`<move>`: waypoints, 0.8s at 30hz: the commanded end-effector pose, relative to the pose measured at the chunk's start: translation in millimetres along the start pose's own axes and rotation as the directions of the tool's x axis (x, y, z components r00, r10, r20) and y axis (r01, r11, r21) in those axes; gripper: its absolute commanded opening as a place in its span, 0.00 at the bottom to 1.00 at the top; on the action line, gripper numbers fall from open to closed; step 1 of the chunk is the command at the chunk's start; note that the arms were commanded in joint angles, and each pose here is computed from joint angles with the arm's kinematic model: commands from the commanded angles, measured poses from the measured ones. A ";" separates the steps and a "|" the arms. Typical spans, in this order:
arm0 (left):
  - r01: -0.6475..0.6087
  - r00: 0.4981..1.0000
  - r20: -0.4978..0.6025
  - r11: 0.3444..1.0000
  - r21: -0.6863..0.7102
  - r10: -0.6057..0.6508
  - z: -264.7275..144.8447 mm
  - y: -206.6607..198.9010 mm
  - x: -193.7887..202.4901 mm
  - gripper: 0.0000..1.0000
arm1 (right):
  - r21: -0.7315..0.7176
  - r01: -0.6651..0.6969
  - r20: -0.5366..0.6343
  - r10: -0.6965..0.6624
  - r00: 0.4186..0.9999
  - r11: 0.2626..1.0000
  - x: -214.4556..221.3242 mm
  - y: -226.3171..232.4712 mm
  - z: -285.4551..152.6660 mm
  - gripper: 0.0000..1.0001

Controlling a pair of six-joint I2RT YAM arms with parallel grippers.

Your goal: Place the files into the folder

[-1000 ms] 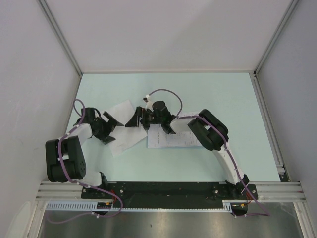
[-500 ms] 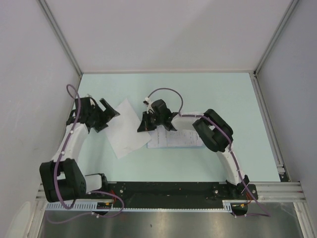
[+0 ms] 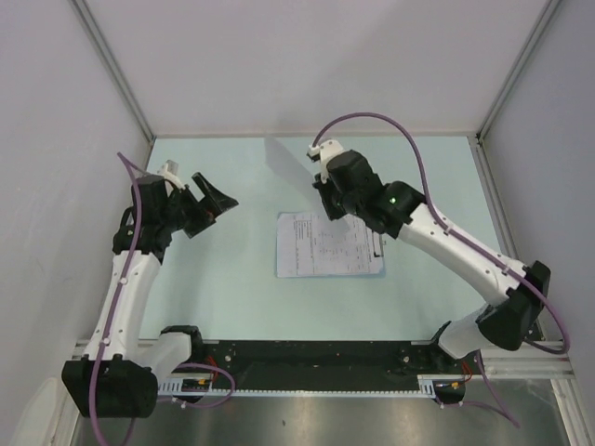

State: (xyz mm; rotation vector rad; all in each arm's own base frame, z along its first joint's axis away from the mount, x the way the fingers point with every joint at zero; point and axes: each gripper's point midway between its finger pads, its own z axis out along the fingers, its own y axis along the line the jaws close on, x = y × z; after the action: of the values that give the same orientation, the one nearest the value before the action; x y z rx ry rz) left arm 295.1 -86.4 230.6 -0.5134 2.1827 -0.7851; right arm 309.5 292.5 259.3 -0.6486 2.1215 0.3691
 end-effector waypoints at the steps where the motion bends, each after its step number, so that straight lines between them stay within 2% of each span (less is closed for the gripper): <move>1: 0.030 0.998 -0.067 0.988 0.149 -0.020 -13.3 -27.6 17.9 1.00 | 0.175 0.244 -0.189 -0.210 0.959 0.954 48.2 3.6 -22.8 0.00; 5: 0.078 0.993 -0.099 0.990 0.118 -0.066 -12.0 -12.3 37.8 0.99 | 0.281 0.313 -0.280 -0.235 0.931 0.907 88.4 31.8 0.5 0.00; 7: 0.114 0.989 -0.107 0.988 0.104 -0.103 -8.7 -4.3 45.7 1.00 | 0.322 0.301 -0.296 -0.207 0.933 0.898 108.2 48.2 16.1 0.00; 9: 0.167 0.978 -0.137 0.984 0.060 -0.157 1.5 14.3 62.9 1.00 | 0.306 0.361 -0.352 -0.248 0.903 0.881 138.4 72.5 38.1 0.00; 12: 0.207 0.961 -0.197 0.977 0.050 -0.193 18.7 31.1 82.8 1.00 | 0.318 0.397 -0.356 -0.279 0.892 0.861 158.1 92.4 59.7 0.00; 15: 0.241 0.940 -0.255 0.970 0.021 -0.228 38.1 47.2 98.0 1.00 | 0.314 0.388 -0.335 -0.281 0.899 0.867 166.8 99.6 72.6 0.00; 18: 0.252 0.936 -0.249 0.967 -0.021 -0.249 51.2 58.2 96.7 1.00 | 0.303 0.351 -0.307 -0.258 0.916 0.886 166.9 100.8 78.5 0.00; 24: 0.257 0.928 -0.282 0.966 0.011 -0.243 60.4 51.9 102.5 1.00 | 0.259 0.354 -0.307 -0.271 0.912 0.899 180.1 104.9 86.8 0.00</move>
State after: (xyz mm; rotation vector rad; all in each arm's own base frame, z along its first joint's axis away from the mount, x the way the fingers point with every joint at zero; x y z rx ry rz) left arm 258.7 -115.0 95.1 -0.7799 2.4396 -1.0125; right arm 211.1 351.9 54.3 -0.9538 2.2504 -0.3225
